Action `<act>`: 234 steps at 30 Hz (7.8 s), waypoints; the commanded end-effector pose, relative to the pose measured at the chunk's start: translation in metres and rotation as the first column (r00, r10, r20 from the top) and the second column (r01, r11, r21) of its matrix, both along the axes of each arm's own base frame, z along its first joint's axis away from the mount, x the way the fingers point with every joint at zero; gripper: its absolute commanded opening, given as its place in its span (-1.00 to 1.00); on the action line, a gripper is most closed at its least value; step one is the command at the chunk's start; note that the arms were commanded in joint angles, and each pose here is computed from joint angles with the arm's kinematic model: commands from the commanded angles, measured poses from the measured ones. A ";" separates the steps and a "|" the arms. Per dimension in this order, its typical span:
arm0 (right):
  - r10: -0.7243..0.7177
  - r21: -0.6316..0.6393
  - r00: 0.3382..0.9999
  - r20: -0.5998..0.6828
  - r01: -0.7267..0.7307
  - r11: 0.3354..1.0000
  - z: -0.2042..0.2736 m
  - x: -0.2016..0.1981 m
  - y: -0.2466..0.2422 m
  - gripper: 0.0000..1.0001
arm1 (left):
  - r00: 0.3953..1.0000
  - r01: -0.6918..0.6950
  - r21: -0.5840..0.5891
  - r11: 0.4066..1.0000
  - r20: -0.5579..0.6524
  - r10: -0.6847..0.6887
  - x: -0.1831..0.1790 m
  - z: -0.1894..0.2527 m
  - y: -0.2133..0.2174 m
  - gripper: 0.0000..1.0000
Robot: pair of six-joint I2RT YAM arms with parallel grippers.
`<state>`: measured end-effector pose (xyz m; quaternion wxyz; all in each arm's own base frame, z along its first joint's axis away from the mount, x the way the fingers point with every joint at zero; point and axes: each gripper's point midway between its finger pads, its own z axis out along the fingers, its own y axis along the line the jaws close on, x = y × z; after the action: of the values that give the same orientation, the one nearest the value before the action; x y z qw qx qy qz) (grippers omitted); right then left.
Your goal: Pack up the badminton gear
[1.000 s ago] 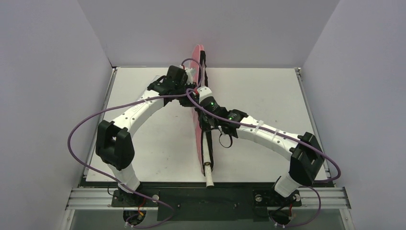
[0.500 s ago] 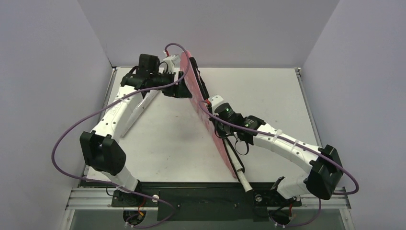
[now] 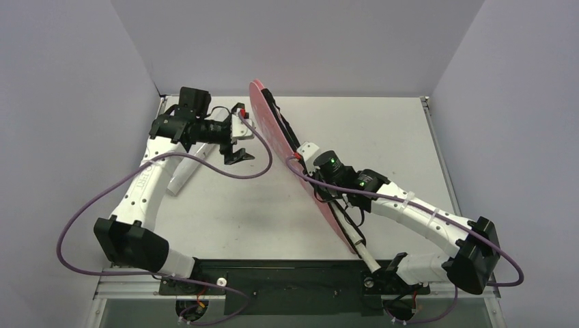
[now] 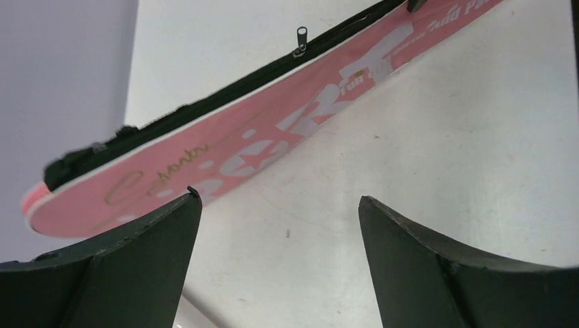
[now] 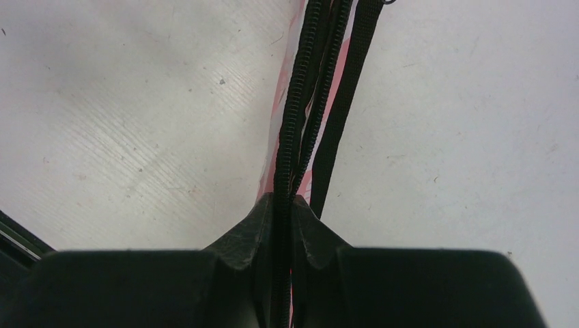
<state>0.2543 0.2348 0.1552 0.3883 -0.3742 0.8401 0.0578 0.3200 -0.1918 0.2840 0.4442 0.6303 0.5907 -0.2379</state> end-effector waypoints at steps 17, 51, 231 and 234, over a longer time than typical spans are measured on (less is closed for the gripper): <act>0.128 0.036 0.987 0.093 -0.132 0.991 0.031 -0.024 0.011 -1.00 | 0.840 0.375 0.137 0.917 0.367 -0.399 0.026 -0.028 -0.061 0.94; 0.078 -0.039 0.980 0.181 -0.072 0.997 0.040 -0.019 0.009 -1.00 | 0.823 0.382 0.339 0.860 0.299 -0.483 0.036 -0.077 -0.071 -1.00; -0.301 0.720 0.804 -0.512 0.593 0.360 0.088 0.013 -0.060 -1.00 | 0.909 0.304 0.275 0.912 0.202 -0.363 -0.016 -0.084 -0.193 -1.00; -0.317 0.743 0.820 -0.477 0.569 0.352 0.111 0.021 -0.064 -1.00 | 0.915 0.290 0.234 0.928 0.216 -0.340 -0.012 -0.062 -0.195 -1.00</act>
<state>0.2610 0.1666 0.1951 0.3472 0.1550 0.8485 0.3680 0.2987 -0.3769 0.1738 0.3630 0.8027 0.4451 -0.1607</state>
